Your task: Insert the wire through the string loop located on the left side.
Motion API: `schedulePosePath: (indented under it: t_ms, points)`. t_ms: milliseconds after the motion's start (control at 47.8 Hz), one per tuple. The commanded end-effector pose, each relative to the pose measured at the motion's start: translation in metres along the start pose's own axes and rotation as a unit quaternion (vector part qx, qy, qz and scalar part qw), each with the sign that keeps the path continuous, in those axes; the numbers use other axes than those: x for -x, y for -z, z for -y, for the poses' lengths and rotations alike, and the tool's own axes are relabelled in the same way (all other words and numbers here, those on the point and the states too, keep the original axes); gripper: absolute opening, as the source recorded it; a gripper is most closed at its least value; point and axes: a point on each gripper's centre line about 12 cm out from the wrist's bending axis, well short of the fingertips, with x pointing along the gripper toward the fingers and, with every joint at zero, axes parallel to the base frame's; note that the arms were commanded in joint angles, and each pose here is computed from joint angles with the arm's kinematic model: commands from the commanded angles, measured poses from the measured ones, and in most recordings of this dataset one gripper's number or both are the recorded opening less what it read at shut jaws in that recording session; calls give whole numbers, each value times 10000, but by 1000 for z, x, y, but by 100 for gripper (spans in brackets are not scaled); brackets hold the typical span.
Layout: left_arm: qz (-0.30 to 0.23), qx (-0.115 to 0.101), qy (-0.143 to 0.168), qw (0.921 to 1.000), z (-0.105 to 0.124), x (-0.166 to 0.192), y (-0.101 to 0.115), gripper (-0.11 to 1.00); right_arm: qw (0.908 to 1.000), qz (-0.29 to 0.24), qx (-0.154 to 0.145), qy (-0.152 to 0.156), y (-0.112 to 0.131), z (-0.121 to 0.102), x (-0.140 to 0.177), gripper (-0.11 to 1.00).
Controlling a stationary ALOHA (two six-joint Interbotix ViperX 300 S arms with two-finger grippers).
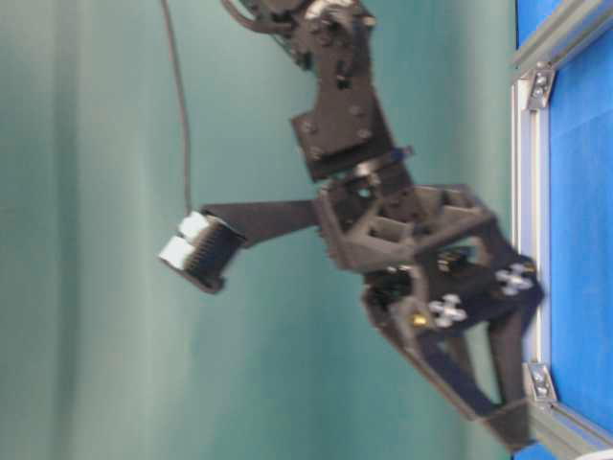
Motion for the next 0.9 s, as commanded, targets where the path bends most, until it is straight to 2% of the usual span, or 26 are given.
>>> schedulePosePath:
  t_ms: [0, 398, 879]
  points:
    - [334, -37, 41, 9994, 2, 2, -14, 81, 9995, 306, -6, -25, -30, -3, 11, 98]
    - [1028, -92, 97, 9946, 4, 12, -34, 81, 9983, 581, -8, -49, -74, -6, 39, 98]
    - [1088, -93, 104, 9940, 4, 13, -36, 81, 9979, 641, 0, -56, -81, -7, 46, 98]
